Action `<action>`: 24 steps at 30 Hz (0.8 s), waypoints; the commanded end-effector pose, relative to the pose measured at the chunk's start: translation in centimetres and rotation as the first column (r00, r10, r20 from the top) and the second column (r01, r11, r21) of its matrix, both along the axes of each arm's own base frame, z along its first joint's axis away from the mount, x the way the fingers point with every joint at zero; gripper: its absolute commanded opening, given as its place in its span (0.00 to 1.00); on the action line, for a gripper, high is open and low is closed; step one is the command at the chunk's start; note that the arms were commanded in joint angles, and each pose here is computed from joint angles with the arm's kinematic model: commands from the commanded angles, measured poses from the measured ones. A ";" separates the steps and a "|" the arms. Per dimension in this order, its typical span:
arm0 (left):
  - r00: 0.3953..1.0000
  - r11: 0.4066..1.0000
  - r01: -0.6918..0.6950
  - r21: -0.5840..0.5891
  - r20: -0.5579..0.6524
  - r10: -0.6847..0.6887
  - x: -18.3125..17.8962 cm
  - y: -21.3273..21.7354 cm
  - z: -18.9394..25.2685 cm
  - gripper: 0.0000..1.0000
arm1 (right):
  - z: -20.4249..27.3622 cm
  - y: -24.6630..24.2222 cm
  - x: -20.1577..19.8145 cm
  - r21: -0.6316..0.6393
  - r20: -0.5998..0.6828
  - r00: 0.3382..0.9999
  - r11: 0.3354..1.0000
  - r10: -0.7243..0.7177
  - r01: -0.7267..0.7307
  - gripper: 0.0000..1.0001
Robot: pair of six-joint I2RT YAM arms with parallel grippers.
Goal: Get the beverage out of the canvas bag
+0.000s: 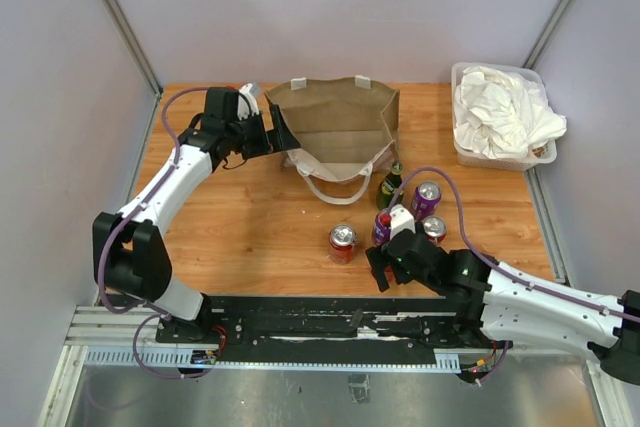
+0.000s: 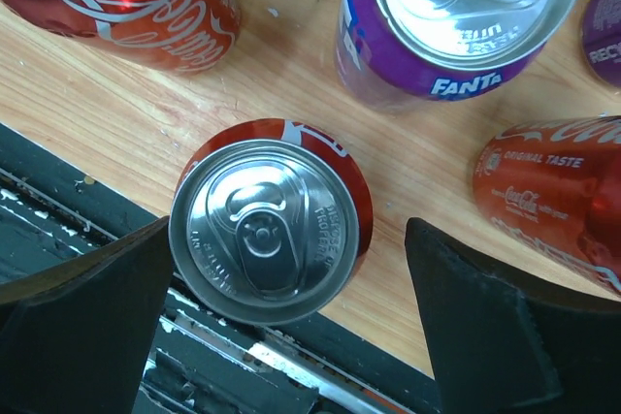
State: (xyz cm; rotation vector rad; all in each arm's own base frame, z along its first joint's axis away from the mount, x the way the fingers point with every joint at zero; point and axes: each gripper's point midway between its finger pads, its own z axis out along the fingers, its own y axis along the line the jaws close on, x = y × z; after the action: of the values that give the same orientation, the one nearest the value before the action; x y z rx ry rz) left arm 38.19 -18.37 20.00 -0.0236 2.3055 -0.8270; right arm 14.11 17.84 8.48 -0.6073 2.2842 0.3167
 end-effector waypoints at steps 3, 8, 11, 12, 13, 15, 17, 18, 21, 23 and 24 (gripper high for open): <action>0.993 1.000 -0.008 -0.027 0.120 0.011 -0.1 0.4 4.4 1.00 | 4.6 -1.0 -0.6 -0.007 0.015 1.000 1.000 0.013 -0.012 0.98; 0.988 0.999 -0.001 -0.047 0.155 0.008 -0.3 0.3 6.2 1.00 | 9.1 -2.4 -0.1 0.001 0.082 0.997 1.000 -0.010 0.010 0.98; 0.985 0.998 0.007 -0.057 0.173 0.003 -0.5 0.2 6.9 1.00 | 11.5 -2.9 0.3 0.012 0.119 0.993 1.000 -0.026 0.025 0.99; 0.984 0.998 0.005 -0.056 0.179 0.005 -0.6 0.3 7.1 1.00 | 12.3 -3.3 0.8 0.010 0.149 0.987 0.999 -0.054 0.053 0.98; 0.983 0.998 0.002 -0.055 0.185 0.009 -0.6 0.4 7.1 1.00 | 13.1 -3.4 1.1 0.017 0.166 0.984 0.998 -0.068 0.066 0.99; 0.982 0.999 -0.001 -0.053 0.190 0.012 -0.8 0.5 7.2 1.00 | 14.4 -3.6 1.8 0.031 0.206 0.973 0.995 -0.100 0.095 0.99; 0.981 0.999 0.004 -0.054 0.195 0.006 -1.2 0.5 7.1 1.00 | 16.1 -4.1 2.6 0.053 0.251 0.957 0.989 -0.149 0.140 0.99; 0.980 0.999 0.007 -0.052 0.201 0.003 -1.3 0.5 7.1 1.00 | 16.9 -4.5 3.0 0.057 0.274 0.945 0.984 -0.179 0.170 0.99; 0.974 0.999 0.009 -0.042 0.225 0.001 -1.8 0.8 7.3 1.00 | 19.7 -6.9 4.4 0.070 0.361 0.881 0.951 -0.306 0.302 0.98; 0.973 1.000 -0.014 -0.026 0.228 0.020 -2.0 1.3 7.2 1.00 | 21.5 -8.6 5.1 0.089 0.406 0.831 0.921 -0.381 0.379 0.99; 0.973 0.999 -0.028 -0.015 0.228 0.031 -2.2 1.6 7.1 1.00 | 22.3 -9.6 5.5 0.098 0.426 0.803 0.904 -0.417 0.417 0.99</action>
State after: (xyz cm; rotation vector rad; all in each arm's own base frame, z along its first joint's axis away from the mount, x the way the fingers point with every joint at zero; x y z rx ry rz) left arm 36.33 -17.76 26.16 0.0298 2.1247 -0.8337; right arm 17.91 12.91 27.03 -0.3315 2.0142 0.1530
